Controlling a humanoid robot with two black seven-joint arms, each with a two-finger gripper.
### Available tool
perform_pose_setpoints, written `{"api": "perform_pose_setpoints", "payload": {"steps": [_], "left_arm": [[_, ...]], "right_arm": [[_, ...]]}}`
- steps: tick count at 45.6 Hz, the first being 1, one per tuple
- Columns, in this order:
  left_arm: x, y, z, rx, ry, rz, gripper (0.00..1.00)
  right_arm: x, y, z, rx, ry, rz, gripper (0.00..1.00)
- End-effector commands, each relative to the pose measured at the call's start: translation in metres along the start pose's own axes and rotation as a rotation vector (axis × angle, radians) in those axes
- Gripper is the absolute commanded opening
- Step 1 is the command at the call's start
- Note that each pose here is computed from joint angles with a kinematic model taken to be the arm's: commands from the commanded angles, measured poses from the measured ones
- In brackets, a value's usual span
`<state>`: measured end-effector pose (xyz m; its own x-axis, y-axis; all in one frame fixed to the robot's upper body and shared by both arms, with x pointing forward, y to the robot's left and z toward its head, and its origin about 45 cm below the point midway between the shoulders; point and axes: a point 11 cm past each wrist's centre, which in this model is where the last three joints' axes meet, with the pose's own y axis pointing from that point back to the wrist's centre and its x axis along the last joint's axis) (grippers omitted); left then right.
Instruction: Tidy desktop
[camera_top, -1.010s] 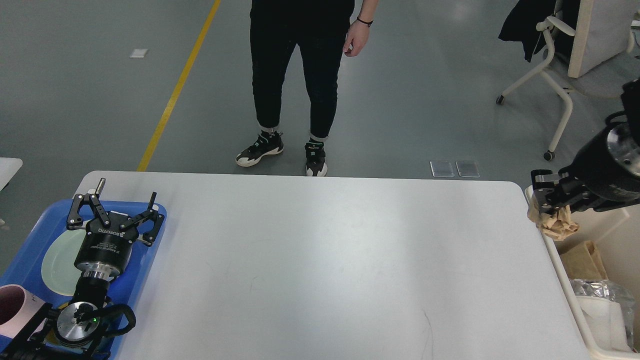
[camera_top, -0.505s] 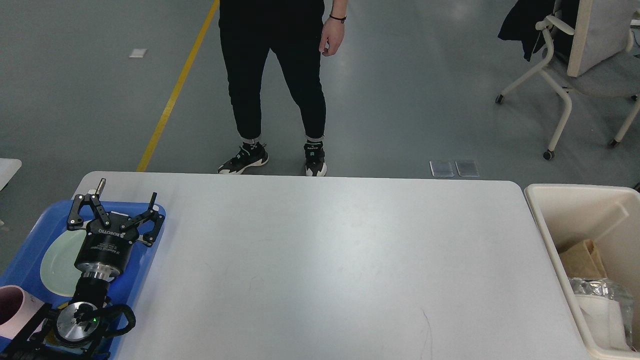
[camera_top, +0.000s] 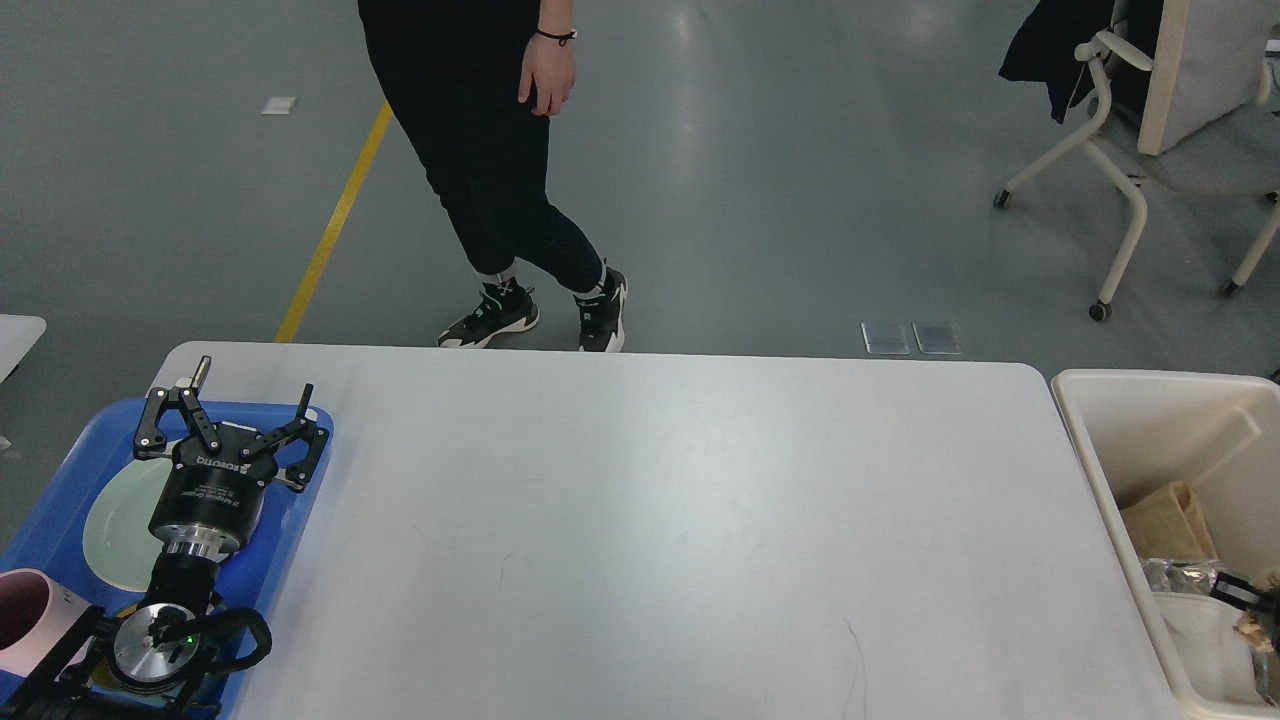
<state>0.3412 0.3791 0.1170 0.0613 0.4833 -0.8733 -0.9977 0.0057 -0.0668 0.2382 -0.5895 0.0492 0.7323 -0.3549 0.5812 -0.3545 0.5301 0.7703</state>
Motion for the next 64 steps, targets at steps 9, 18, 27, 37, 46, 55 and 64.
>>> {"api": "perform_pose_setpoints", "payload": {"steps": [9, 18, 27, 37, 46, 55, 64], "left_arm": [[0.000, 0.000, 0.000, 0.000, 0.000, 0.000, 0.97], [0.000, 0.000, 0.000, 0.000, 0.000, 0.000, 0.97], [0.000, 0.000, 0.000, 0.000, 0.000, 0.000, 0.97], [0.000, 0.000, 0.000, 0.000, 0.000, 0.000, 0.97], [0.000, 0.000, 0.000, 0.000, 0.000, 0.000, 0.97], [0.000, 0.000, 0.000, 0.000, 0.000, 0.000, 0.97], [0.000, 0.000, 0.000, 0.000, 0.000, -0.001, 0.97]], "right_arm": [[-0.024, -0.004, -0.006, 0.009, -0.010, 0.030, 0.00], [-0.043, -0.006, -0.014, 0.023, -0.003, -0.001, 0.00], [-0.039, -0.006, -0.010, 0.018, -0.051, 0.028, 0.28], [-0.035, -0.005, -0.003, 0.009, -0.146, 0.121, 0.98], [-0.031, -0.005, 0.003, 0.001, -0.168, 0.128, 1.00], [-0.031, -0.005, 0.003, 0.001, -0.169, 0.128, 1.00], [-0.021, -0.004, 0.003, 0.004, -0.194, 0.149, 1.00]]}}
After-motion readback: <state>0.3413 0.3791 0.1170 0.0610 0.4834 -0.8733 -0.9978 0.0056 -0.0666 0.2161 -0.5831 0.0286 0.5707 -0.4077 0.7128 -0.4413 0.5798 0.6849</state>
